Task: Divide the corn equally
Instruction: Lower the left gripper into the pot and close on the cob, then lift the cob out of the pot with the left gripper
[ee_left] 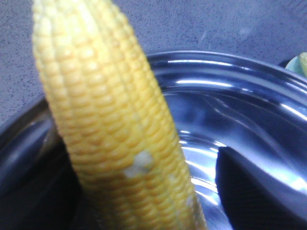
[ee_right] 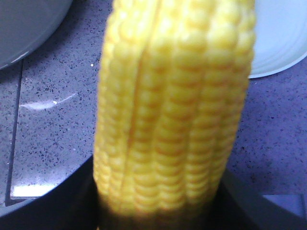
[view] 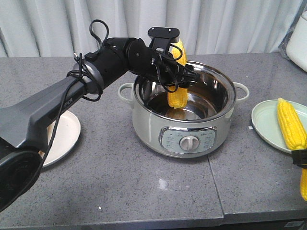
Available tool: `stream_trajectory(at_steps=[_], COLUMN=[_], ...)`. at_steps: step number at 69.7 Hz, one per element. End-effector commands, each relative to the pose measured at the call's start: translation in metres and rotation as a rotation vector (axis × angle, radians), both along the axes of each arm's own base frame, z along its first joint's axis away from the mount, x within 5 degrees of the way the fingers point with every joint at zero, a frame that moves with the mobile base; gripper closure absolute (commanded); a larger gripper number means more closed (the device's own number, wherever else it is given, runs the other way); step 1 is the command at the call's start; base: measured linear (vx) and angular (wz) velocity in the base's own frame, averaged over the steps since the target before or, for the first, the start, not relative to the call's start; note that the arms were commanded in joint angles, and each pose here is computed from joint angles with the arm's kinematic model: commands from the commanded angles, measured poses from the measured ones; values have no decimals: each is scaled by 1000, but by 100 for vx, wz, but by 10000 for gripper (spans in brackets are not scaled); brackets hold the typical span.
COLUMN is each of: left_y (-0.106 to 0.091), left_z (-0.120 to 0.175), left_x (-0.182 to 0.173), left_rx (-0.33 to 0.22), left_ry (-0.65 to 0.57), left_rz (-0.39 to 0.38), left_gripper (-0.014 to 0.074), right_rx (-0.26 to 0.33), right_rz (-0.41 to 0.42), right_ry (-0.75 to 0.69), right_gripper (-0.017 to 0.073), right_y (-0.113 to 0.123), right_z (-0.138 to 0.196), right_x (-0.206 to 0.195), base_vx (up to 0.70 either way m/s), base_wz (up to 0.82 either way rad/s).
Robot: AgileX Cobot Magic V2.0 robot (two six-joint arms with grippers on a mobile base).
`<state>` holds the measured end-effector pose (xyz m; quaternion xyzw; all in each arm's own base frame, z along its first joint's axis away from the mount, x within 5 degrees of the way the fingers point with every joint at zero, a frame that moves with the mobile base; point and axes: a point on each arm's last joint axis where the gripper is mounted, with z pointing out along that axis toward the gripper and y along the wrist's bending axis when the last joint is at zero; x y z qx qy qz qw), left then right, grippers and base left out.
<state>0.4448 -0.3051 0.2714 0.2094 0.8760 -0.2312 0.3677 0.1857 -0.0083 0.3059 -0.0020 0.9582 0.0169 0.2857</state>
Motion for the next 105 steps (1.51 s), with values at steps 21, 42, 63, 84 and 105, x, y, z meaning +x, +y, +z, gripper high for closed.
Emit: stream_trajectory(at_steps=[21, 42, 63, 84, 105], left_y=[1, 2, 12, 33, 63], left_z=[30, 34, 79, 122, 150], left_x=[-10, -12, -26, -48, -65], left_rx=[-62, -67, -96, -41, 118], left_ry=[3, -2, -79, -140, -180], left_rz=[-1, -2, -9, -15, 29], left_gripper=[316, 379, 377, 377, 377], right_rx=[-6, -6, -6, -6, -6], right_rz=[-10, -10, -10, -10, -10], right_ry=[-83, -83, -83, -83, -83], right_gripper=[365, 365, 365, 365, 365], right_y=[-1, -1, -1, -1, -1], right_z=[13, 13, 13, 13, 13], right_x=[1, 1, 1, 1, 1], base_vx=[0, 0, 0, 0, 0], base_wz=[0, 0, 0, 0, 0])
